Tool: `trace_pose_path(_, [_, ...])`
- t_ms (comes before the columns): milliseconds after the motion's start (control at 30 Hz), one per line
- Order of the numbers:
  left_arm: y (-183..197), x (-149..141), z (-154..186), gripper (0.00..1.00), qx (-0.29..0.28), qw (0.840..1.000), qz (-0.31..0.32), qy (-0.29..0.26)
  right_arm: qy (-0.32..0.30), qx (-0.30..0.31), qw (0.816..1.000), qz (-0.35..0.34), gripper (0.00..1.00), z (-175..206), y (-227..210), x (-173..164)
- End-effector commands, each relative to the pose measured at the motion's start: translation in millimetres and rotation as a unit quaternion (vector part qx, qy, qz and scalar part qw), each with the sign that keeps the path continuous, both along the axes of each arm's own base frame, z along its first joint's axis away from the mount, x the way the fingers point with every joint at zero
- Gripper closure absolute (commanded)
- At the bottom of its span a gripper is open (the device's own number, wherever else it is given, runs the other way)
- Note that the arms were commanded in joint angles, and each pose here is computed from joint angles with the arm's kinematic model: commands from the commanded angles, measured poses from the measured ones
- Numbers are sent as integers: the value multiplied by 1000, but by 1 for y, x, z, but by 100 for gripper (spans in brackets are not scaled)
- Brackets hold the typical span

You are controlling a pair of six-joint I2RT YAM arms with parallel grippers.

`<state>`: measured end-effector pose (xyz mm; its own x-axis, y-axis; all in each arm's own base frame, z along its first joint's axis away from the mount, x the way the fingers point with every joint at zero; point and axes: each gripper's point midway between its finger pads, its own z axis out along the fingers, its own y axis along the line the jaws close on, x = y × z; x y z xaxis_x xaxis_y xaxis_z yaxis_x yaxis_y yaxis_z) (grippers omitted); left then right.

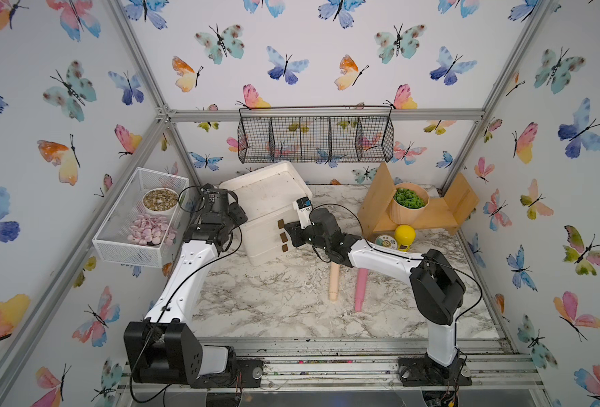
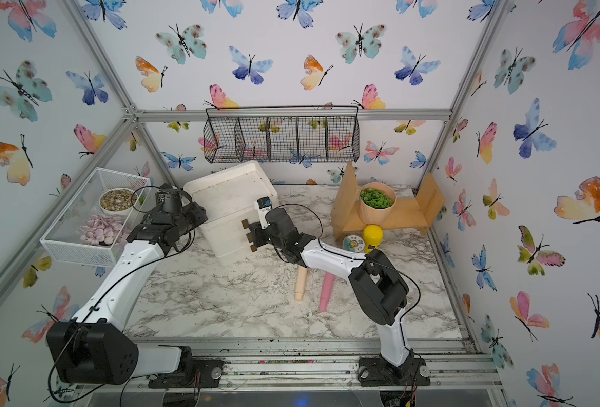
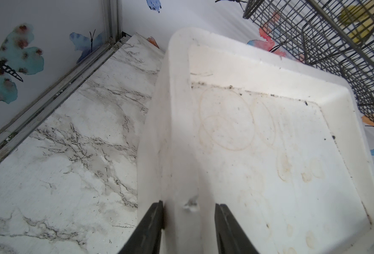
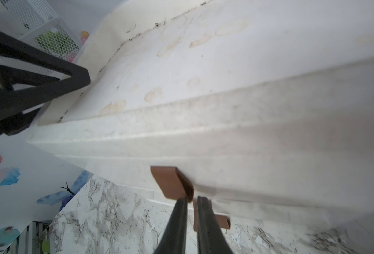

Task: Take the microphone out of the drawer
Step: Close the drawer in the storage box.

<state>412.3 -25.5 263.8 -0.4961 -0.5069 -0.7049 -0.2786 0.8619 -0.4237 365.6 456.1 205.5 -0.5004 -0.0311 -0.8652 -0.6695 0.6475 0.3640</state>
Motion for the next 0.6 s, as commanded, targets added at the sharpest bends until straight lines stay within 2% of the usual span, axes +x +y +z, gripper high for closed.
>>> trace_pose_path(0, [-36, 1, 7, 56, -36, 997, -69, -12, -12, 23, 999, -24, 78, 18, -19, -4])
trace_pose_path(167, [-36, 2, 10, 56, -35, 997, -69, -20, 8, 28, 999, -21, 59, 8, -38, -23])
trace_pose_path(267, [-36, 2, 11, 55, -34, 997, -70, -23, 44, 39, 998, -16, 49, -4, -45, -30])
trace_pose_path(367, [-36, 3, 11, 55, -34, 997, -71, -24, 85, 68, 994, 3, 45, -15, -47, -35])
trace_pose_path(567, [-36, 2, 9, 55, -32, 997, -73, -23, 142, 133, 980, 36, 44, -26, -34, -37])
